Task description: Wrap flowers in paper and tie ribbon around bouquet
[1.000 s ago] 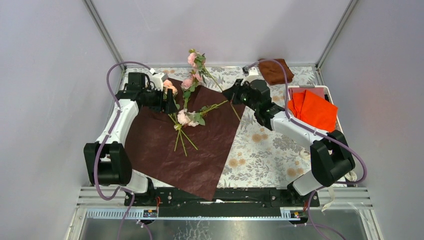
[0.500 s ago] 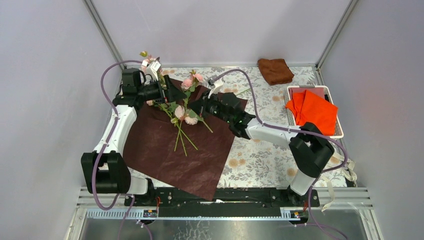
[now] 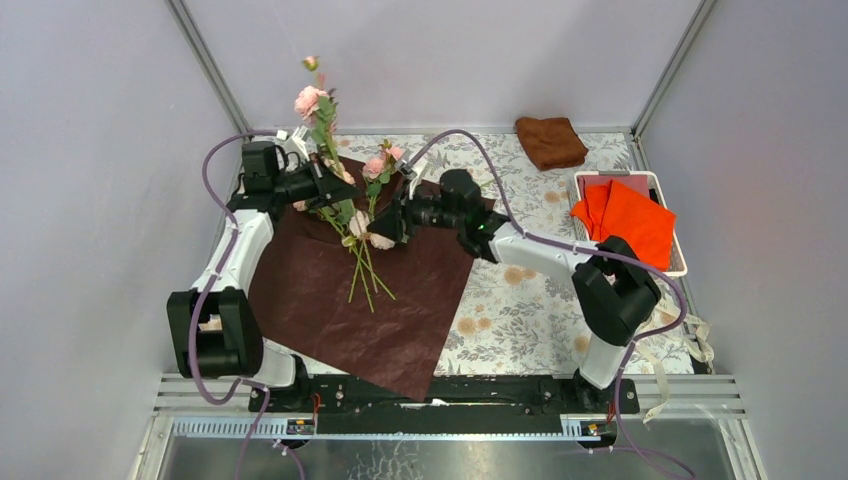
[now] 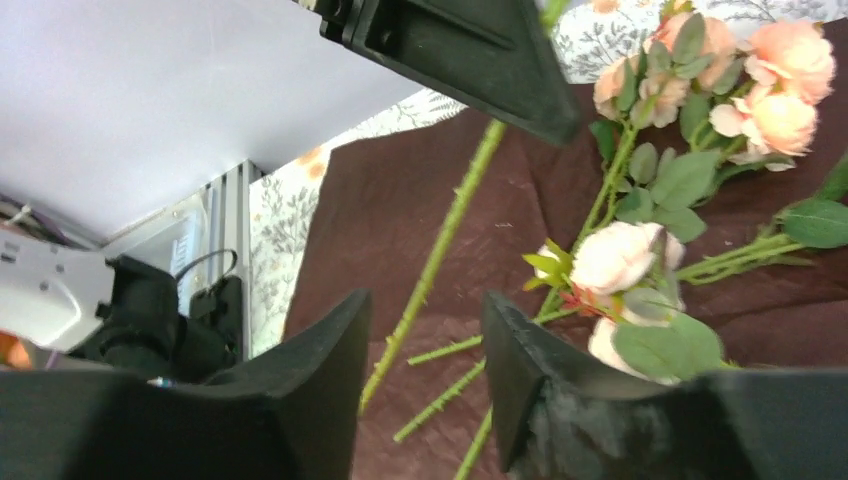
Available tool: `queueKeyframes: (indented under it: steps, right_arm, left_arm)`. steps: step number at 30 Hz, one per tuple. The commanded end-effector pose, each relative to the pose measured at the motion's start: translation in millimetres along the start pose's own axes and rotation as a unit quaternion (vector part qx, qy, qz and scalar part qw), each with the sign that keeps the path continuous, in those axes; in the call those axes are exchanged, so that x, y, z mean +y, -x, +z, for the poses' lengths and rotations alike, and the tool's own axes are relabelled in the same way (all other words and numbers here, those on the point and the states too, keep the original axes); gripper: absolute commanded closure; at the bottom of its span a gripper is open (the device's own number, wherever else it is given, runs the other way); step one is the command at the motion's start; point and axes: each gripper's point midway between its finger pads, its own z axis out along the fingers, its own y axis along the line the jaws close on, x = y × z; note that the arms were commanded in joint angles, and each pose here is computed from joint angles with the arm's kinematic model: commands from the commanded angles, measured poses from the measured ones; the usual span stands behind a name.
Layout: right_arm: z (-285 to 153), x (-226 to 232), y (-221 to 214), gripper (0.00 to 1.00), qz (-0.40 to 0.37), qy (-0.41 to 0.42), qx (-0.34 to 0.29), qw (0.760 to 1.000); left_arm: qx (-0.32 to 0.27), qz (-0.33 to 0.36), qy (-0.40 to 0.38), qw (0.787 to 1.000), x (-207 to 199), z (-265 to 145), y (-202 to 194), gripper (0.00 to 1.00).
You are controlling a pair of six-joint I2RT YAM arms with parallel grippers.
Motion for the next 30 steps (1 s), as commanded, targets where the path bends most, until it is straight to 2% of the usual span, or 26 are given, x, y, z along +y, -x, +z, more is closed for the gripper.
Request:
queueKeyframes:
  steps: [1,3,5,6,7,9,14,19,21,23,27,30]
  right_arm:
    - [-37.5,-34.2,25.0,0.41,-0.087,0.052,0.032,0.994]
    - [-47.1,-92.7,16.2,0.36,-0.117,-0.009,0.071,0.991]
    - [-51.0,-137.2,-15.6,0.32,-0.165,-0.029,0.163,0.972]
    - [-51.5,-150.8,-30.1,0.24,-0.187,-0.023,0.211,0.959]
    - [-51.8,-164.4,-45.3,0.22,-0.19,-0.02,0.252,0.949]
    - [-45.7,-186.1,-44.7,0.07,-0.215,-0.014,0.292,0.932]
    - [-44.2,-218.6,-74.9,0.05,-0.233,0.01,0.376,0.897]
    - [-42.3,-237.2,-104.0,0.08,-0.234,0.004,0.39,0.89]
    - [-44.0,-245.0,-110.4,0.12,-0.236,-0.012,0.394,0.888]
    - [-44.9,-246.2,-111.0,0.24,-0.233,-0.02,0.394,0.889]
    - [-45.7,-240.8,-88.7,0.72,-0.242,-0.04,0.375,0.894]
    - [-55.8,-233.0,-66.6,0.8,-0.268,-0.061,0.363,0.89]
  left_arm:
    - [0.004,0.012,0.093,0.996,56.0,-24.6,3.6,1.0]
    - [0.007,0.015,0.137,0.99,83.0,-40.1,-0.3,1.0]
    - [0.017,0.024,0.166,0.986,100.5,-51.9,-8.0,1.0]
    - [0.022,0.03,0.177,0.984,106.1,-56.4,-11.9,1.0]
    - [0.027,0.036,0.188,0.981,111.2,-60.2,-16.0,1.0]
    - [0.031,0.049,0.202,0.978,118.3,-66.5,-21.7,1.0]
    - [0.04,0.041,0.231,0.971,141.2,-71.0,-35.3,1.0]
    - [0.06,0.01,0.226,0.972,156.8,-62.4,-48.0,1.0]
    - [0.065,-0.002,0.223,0.973,161.0,-59.4,-51.3,1.0]
    - [0.067,-0.008,0.22,0.973,163.8,-56.3,-53.2,1.0]
    - [0.065,-0.015,0.217,0.974,166.2,-51.2,-53.3,1.0]
    - [0.062,-0.012,0.213,0.975,164.4,-45.4,-49.5,1.0]
